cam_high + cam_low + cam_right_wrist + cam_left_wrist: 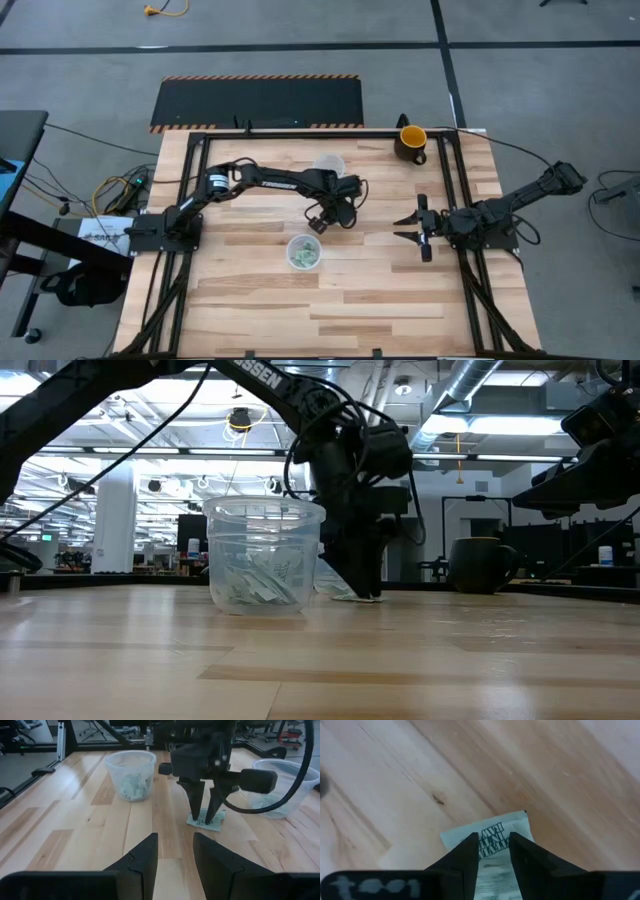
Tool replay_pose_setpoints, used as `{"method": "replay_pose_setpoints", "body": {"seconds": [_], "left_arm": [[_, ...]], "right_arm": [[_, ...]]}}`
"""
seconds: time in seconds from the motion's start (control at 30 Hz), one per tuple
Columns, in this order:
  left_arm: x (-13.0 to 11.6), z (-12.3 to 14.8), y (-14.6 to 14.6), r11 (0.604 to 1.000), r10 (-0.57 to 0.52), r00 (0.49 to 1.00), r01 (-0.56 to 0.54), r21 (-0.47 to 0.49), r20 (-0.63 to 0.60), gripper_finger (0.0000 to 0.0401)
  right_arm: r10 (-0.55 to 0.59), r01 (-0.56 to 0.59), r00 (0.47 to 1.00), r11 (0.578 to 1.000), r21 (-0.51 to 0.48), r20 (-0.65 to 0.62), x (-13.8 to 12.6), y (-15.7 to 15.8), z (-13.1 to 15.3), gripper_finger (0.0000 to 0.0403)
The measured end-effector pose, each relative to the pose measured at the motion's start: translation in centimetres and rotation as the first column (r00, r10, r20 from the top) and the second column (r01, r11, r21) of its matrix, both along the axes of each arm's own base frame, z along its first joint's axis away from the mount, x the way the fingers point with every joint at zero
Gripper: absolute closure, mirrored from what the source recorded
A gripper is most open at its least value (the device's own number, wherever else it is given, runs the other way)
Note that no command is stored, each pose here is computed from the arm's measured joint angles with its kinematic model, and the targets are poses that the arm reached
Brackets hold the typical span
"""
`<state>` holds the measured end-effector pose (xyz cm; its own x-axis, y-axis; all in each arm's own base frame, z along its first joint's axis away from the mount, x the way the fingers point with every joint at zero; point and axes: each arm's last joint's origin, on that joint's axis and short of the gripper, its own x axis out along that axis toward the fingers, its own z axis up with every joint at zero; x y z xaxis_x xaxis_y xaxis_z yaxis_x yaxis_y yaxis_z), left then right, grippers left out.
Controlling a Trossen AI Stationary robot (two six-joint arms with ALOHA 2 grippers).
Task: Pick and place items into bin
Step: Put the top left stevia packet into the top bin
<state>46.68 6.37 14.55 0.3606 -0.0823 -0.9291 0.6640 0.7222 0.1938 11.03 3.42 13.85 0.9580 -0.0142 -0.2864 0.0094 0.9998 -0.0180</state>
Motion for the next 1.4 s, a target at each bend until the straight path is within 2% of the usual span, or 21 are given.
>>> {"method": "replay_pose_setpoints", "body": {"seconds": [0.1, 0.43, 0.7, 1.17, 1.4], "left_arm": [[-0.03, -0.02, 0.02, 1.000, -0.006, 1.000, 0.006, -0.024, -0.003, 0.0301], [-0.15, -0.04, 0.58, 1.000, -0.012, 1.000, 0.012, -0.013, -0.006, 0.0307], [-0.04, -0.03, 0.56, 0.999, -0.045, 0.999, 0.045, 0.000, 0.009, 0.0394], [0.15, -0.01, 0.35, 0.997, -0.077, 0.997, 0.077, -0.005, 0.032, 0.0399], [0.16, -0.01, 0.32, 0.997, -0.078, 0.996, 0.078, -0.005, 0.033, 0.0363]], "right_arm": [[0.000, 0.000, 1.000, 1.000, 0.000, 0.000, 0.00, 0.00, 0.00, 0.0284], [0.000, 0.000, 1.000, 1.000, 0.000, 0.000, 0.00, 0.00, 0.00, 0.0284], [0.000, 0.000, 1.000, 1.000, 0.000, 0.000, 0.00, 0.00, 0.00, 0.0284], [0.000, 0.000, 1.000, 1.000, 0.000, 0.000, 0.00, 0.00, 0.00, 0.0284], [0.000, 0.000, 1.000, 1.000, 0.000, 0.000, 0.00, 0.00, 0.00, 0.0284]]}}
